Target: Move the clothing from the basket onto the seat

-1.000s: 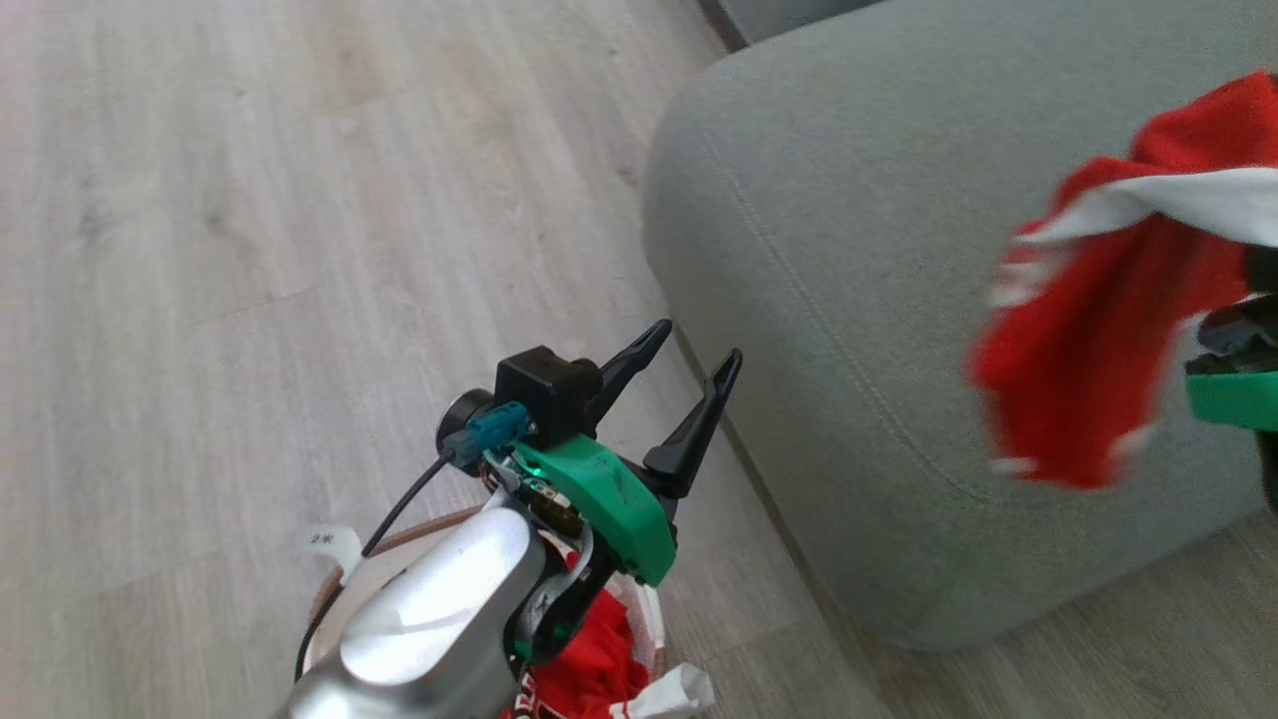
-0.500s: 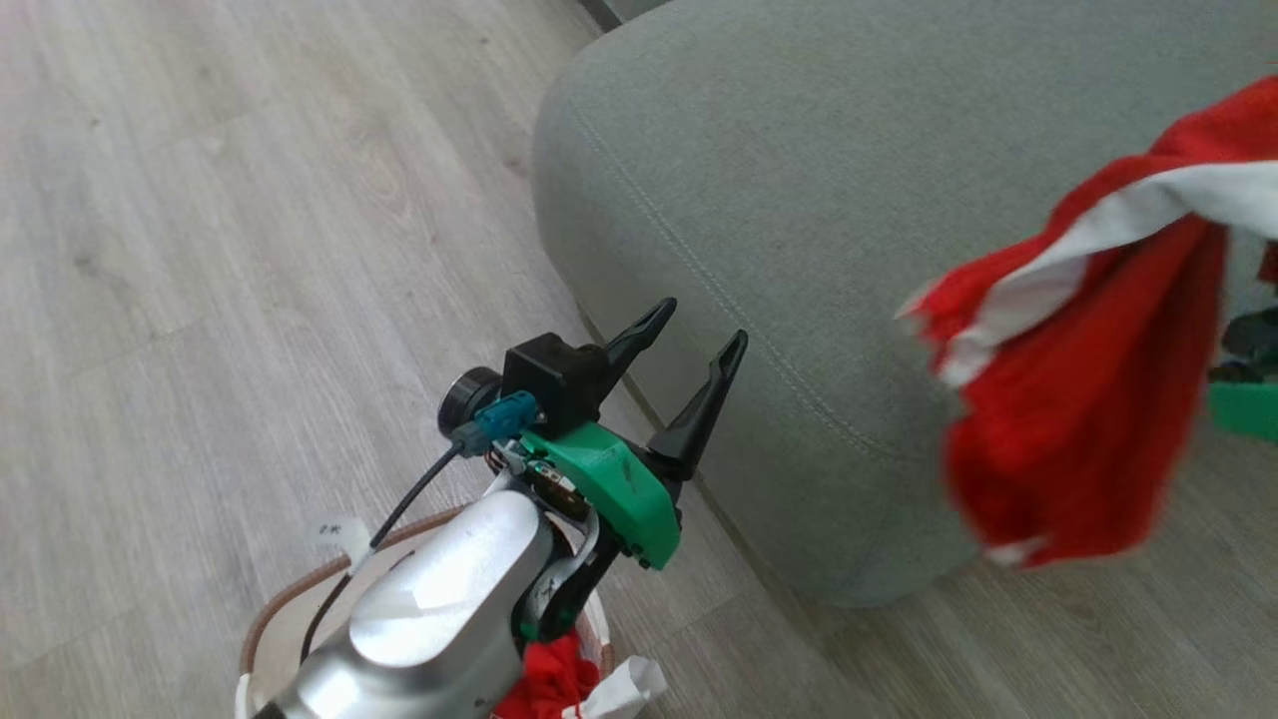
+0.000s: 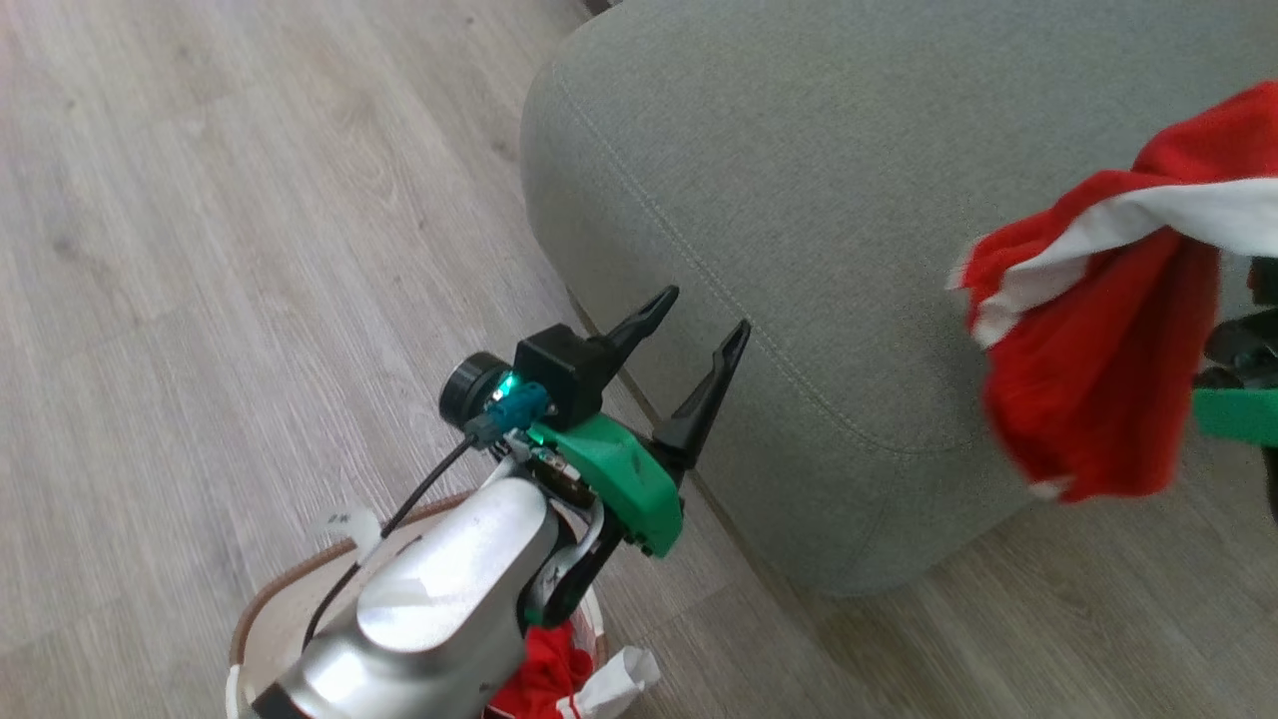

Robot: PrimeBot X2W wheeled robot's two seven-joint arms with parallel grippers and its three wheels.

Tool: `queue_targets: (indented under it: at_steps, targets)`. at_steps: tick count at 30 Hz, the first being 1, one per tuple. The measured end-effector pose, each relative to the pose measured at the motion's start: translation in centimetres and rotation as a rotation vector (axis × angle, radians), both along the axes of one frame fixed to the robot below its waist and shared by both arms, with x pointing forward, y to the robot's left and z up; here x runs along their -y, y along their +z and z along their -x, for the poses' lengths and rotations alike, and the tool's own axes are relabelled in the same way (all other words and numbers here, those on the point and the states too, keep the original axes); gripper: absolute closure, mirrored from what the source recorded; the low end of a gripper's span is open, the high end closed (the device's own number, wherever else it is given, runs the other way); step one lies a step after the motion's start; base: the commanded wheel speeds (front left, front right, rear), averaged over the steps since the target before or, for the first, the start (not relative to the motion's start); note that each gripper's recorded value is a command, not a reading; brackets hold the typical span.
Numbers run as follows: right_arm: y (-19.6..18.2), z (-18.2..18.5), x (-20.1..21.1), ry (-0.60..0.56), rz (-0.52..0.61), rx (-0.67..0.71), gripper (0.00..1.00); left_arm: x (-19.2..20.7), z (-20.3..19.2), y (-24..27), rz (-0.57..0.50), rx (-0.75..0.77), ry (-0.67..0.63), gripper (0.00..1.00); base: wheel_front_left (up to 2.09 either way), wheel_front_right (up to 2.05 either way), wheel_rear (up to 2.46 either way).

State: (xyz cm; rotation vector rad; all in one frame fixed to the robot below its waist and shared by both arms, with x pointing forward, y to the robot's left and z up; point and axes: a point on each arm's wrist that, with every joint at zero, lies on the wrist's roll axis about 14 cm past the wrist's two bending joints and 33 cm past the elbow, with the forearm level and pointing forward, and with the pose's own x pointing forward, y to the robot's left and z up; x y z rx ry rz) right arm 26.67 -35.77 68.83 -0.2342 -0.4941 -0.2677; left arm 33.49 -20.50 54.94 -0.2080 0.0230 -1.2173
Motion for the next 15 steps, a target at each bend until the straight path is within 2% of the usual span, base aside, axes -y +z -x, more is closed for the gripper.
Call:
queue_targets:
  at_steps: [7, 15]
  targets:
    - [1.0, -3.1, 0.9, 0.015, 0.019, -0.014, 1.00, 0.3, -1.3, -0.1, 0.005, 0.011, 0.007, 0.00, 0.00, 0.00, 0.00]
    - [3.0, -9.3, 2.8, 0.026, 0.092, -0.066, 1.00, 0.9, -3.3, -1.3, -0.001, 0.006, 0.001, 0.00, 0.00, 0.00, 0.00]
